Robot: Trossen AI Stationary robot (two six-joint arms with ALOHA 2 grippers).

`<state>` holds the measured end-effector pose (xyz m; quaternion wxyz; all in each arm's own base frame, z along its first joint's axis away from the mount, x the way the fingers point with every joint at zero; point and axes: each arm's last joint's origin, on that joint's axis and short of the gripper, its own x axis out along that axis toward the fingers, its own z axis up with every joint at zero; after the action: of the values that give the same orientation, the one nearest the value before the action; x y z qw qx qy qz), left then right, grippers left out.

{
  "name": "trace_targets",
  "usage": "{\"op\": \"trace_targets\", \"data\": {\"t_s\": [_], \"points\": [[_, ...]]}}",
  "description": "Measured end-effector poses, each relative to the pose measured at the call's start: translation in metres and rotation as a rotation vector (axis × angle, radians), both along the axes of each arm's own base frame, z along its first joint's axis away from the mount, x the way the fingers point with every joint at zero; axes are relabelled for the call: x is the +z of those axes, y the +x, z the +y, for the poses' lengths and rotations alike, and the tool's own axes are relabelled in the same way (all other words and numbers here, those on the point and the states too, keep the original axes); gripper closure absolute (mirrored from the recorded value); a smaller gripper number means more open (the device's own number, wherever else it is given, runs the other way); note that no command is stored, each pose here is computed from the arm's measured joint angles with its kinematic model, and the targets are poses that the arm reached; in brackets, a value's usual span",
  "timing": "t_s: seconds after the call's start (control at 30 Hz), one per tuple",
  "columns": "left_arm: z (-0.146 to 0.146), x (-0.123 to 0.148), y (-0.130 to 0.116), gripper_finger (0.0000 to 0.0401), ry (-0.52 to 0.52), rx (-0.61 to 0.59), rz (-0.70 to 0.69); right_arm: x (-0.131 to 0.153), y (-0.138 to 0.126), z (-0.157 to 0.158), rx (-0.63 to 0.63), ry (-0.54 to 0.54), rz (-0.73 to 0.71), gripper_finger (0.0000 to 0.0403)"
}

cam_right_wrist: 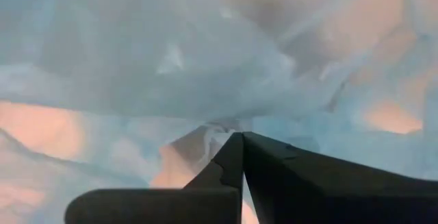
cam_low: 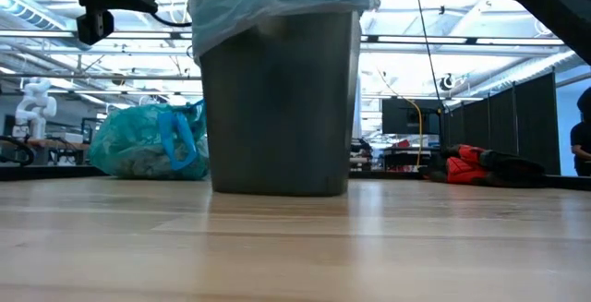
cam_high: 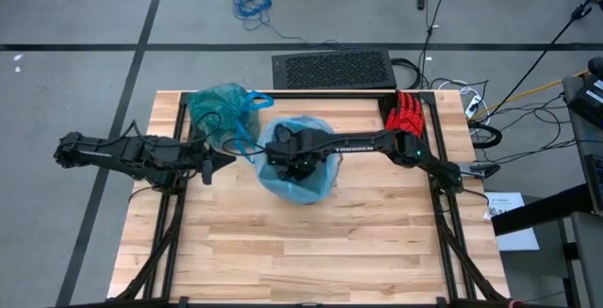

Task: Place trash/remove bag and relplace
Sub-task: Insert the new blue trash bag into the trash bin

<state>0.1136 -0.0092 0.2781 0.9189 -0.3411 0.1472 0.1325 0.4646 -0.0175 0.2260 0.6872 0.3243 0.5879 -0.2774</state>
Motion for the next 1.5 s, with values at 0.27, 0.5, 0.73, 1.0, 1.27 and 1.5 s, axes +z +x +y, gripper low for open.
{"op": "trace_targets", "data": {"t_s": [0.27, 0.5, 0.73, 1.0, 1.27, 1.5], "points": [[0.000, 0.000, 0.000, 0.0401, 0.000, 0.000, 0.003, 0.005, -0.005, 0.001, -0.010, 0.009, 0.039, 0.0403], [0.000, -0.003, -0.001, 0.0401, -0.001, 0.002, 0.035, 0.021, -0.012, 0.011, -0.039, 0.134, 0.030, 0.0403], [0.000, -0.004, -0.002, 0.0401, 0.001, 0.003, 0.046, 0.035, -0.015, 0.015, -0.063, 0.126, -0.019, 0.0403], [0.000, -0.006, -0.003, 0.0401, 0.001, 0.004, 0.066, 0.046, -0.025, 0.023, -0.016, 0.064, 0.007, 0.0403], [0.000, -0.007, -0.003, 0.0401, 0.003, 0.004, 0.074, 0.059, -0.030, 0.031, -0.042, 0.048, -0.025, 0.0403], [0.000, -0.006, -0.003, 0.0401, -0.003, -0.010, 0.065, 0.070, -0.035, 0.035, -0.083, -0.004, -0.060, 0.0403]]}}
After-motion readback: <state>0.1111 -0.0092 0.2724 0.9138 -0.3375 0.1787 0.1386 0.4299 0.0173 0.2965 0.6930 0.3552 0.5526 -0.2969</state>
